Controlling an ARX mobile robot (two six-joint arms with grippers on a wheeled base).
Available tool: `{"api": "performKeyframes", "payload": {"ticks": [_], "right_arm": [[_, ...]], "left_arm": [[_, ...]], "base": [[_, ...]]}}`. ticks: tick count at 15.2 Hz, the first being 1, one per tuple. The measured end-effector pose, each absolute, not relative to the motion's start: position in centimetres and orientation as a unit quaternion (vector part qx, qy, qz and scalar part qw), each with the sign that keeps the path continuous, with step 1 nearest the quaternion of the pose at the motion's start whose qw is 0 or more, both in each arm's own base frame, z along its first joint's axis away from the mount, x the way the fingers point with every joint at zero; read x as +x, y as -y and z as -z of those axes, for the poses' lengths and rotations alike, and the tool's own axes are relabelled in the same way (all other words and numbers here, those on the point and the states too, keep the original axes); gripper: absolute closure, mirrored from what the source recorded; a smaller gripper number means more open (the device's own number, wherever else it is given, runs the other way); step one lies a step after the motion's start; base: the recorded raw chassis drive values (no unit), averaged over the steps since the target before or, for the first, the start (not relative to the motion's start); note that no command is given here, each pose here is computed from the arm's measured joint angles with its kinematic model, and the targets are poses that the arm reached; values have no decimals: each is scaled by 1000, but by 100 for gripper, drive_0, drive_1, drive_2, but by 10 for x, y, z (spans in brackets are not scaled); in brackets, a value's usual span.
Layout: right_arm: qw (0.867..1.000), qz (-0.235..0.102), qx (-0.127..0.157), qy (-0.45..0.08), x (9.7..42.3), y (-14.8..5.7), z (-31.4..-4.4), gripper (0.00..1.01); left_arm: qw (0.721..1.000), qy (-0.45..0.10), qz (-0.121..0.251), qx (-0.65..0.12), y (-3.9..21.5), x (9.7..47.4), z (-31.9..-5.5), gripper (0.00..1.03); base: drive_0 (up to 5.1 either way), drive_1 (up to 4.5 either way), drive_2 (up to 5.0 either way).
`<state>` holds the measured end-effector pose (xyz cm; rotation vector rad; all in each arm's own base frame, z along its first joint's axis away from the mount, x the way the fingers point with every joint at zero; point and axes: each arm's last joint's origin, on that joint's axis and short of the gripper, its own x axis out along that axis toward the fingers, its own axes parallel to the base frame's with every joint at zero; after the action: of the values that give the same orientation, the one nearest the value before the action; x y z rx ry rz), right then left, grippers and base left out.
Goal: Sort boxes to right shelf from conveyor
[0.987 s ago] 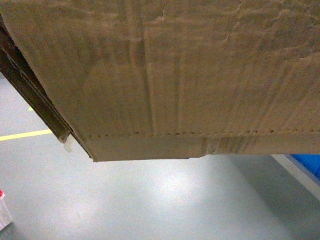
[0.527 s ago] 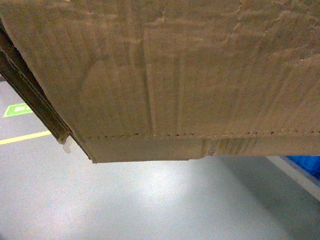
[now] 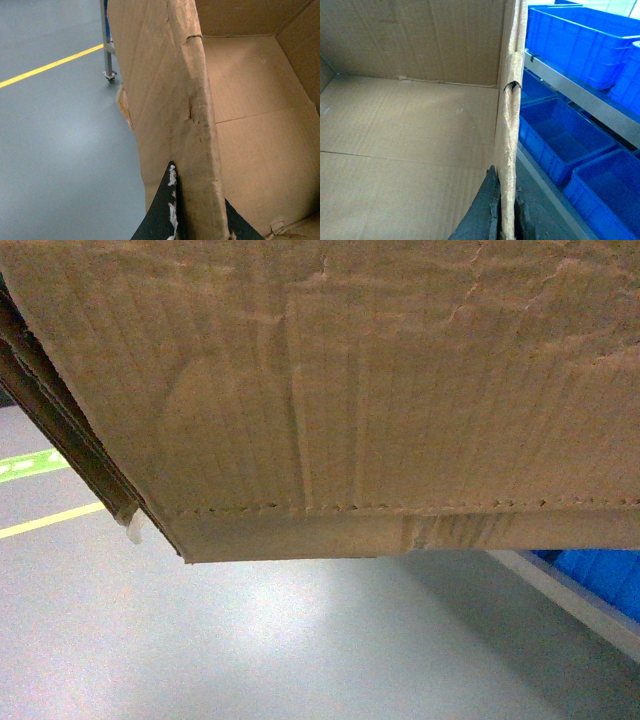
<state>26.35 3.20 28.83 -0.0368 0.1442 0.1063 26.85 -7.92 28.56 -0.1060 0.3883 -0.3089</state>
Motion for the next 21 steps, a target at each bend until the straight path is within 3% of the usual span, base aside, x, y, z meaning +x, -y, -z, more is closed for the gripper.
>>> {"api": "performKeyframes", "payload": {"ticks": [21], "right_arm": [[996,-53,-18,-71,263,-32,-289,98]], "left_arm": [[968,-193,154,-52,80,268,-285,99]], "base": [[-171,-171,-171]]}}
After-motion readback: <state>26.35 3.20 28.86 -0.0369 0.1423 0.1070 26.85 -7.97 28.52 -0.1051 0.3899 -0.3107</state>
